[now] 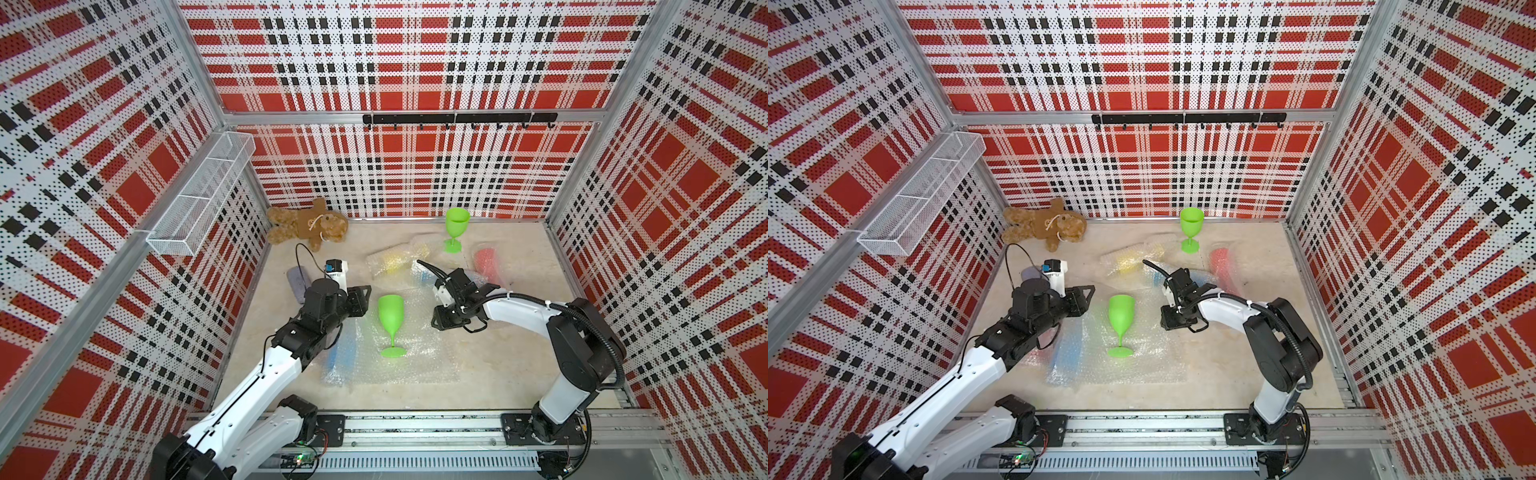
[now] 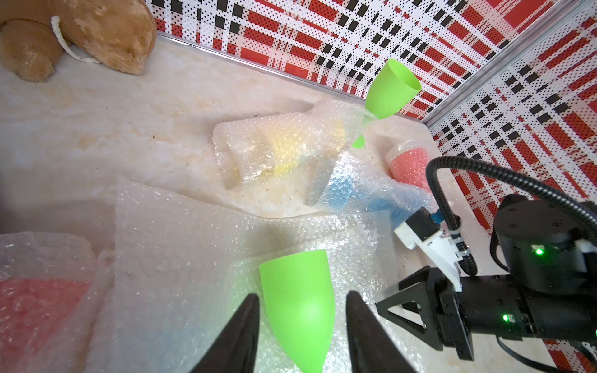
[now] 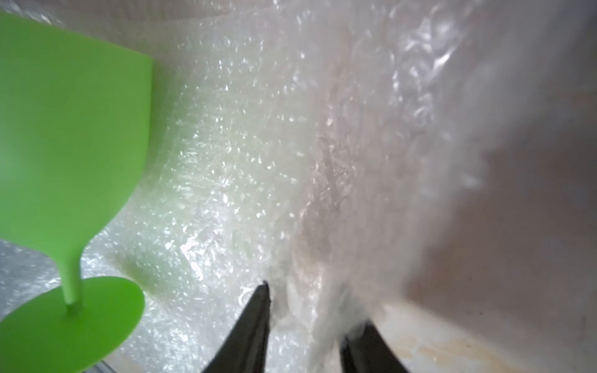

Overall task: Unpack wine glasses from bubble wrap
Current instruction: Adjust the bubble wrap at the center of the board, then pick up the wine glass from the bubble wrap.

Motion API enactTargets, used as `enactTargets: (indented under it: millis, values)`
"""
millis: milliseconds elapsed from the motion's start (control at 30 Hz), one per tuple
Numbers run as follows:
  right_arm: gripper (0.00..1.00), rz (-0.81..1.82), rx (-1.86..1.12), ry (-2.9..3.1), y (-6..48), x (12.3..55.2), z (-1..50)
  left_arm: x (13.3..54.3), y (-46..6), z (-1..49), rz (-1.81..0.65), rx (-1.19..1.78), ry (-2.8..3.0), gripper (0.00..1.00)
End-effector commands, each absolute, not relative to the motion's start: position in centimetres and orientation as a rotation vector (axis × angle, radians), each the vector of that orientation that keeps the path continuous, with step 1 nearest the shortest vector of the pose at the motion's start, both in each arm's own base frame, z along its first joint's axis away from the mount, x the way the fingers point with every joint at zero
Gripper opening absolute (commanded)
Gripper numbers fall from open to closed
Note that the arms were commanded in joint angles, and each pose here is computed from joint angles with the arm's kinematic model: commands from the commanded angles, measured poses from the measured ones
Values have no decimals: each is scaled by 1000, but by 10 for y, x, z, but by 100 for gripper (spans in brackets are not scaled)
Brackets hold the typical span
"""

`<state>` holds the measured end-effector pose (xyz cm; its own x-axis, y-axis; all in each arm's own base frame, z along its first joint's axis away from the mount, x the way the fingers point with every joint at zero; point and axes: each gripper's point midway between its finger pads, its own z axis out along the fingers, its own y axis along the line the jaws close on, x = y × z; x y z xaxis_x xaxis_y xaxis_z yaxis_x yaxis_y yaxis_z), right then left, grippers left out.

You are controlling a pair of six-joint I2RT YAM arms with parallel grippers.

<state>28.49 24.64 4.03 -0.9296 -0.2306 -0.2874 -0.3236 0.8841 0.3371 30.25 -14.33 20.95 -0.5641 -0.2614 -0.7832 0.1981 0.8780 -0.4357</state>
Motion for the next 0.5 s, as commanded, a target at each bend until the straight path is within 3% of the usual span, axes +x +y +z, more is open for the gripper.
enactTargets:
  millis: [0,100,267,300,333,400,467]
  values:
    - [14,446,-428,2819,231,287,43,306,-141,209,-589,-44,2061,47]
    - [1,310,-433,2842,211,289,45,307,-141,208,-585,-42,2063,47]
    - [0,123,-373,2861,172,297,51,307,-139,209,-573,-40,2055,47]
    - [4,88,-377,2866,167,297,52,306,-139,210,-575,-39,2051,47]
    - [14,47,-385,2871,162,298,53,306,-139,211,-579,-37,2048,47]
    - [44,7,-405,2862,160,302,65,306,-139,212,-581,-37,2045,47]
    - [59,9,-431,2815,167,311,90,306,-139,213,-579,-40,2040,47]
